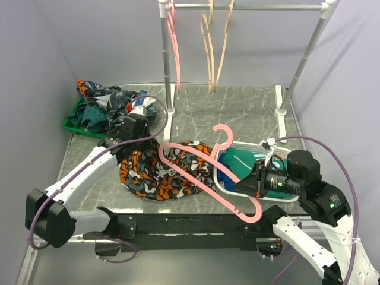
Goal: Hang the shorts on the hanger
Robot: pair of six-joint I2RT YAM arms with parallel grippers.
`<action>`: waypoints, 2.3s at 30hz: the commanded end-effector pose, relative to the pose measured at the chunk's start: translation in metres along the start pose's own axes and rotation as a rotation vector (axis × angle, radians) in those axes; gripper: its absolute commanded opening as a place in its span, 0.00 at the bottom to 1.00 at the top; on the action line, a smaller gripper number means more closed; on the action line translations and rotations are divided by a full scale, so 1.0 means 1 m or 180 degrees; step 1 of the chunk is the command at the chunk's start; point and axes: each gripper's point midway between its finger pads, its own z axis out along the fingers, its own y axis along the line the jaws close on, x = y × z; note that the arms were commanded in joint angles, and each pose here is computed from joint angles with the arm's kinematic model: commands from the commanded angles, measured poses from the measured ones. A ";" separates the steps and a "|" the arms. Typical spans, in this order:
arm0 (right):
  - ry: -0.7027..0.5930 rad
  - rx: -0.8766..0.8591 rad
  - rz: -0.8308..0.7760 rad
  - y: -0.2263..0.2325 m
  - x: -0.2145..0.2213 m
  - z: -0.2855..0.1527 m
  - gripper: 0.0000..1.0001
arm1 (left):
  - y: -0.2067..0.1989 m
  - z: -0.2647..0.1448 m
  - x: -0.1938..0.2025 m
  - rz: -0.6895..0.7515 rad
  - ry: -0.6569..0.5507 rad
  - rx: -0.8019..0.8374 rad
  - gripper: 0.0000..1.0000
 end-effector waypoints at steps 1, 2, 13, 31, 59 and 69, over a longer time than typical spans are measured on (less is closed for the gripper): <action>-0.0011 -0.0283 -0.0251 0.024 -0.015 -0.001 0.00 | 0.000 -0.001 -0.015 0.0085 -0.0091 -0.0063 0.01; 0.0023 -0.0300 -0.0277 0.025 -0.014 0.000 0.00 | 0.001 -0.001 -0.015 0.0100 -0.0096 -0.0064 0.01; -0.0068 0.0430 -0.0408 0.001 -0.028 0.037 0.00 | 0.003 -0.018 -0.017 0.0202 -0.0097 0.0003 0.01; 0.0218 0.0077 -0.1150 0.030 -0.019 0.071 0.00 | 0.014 -0.058 -0.008 0.0336 -0.0134 0.0093 0.01; -0.0144 -0.0436 -0.1774 0.069 -0.016 0.132 0.00 | -0.008 -0.126 -0.014 0.0437 -0.0228 0.0735 0.01; -0.0271 -0.0701 -0.1815 0.064 0.002 0.188 0.00 | -0.026 -0.137 -0.005 0.0511 -0.0260 0.1202 0.10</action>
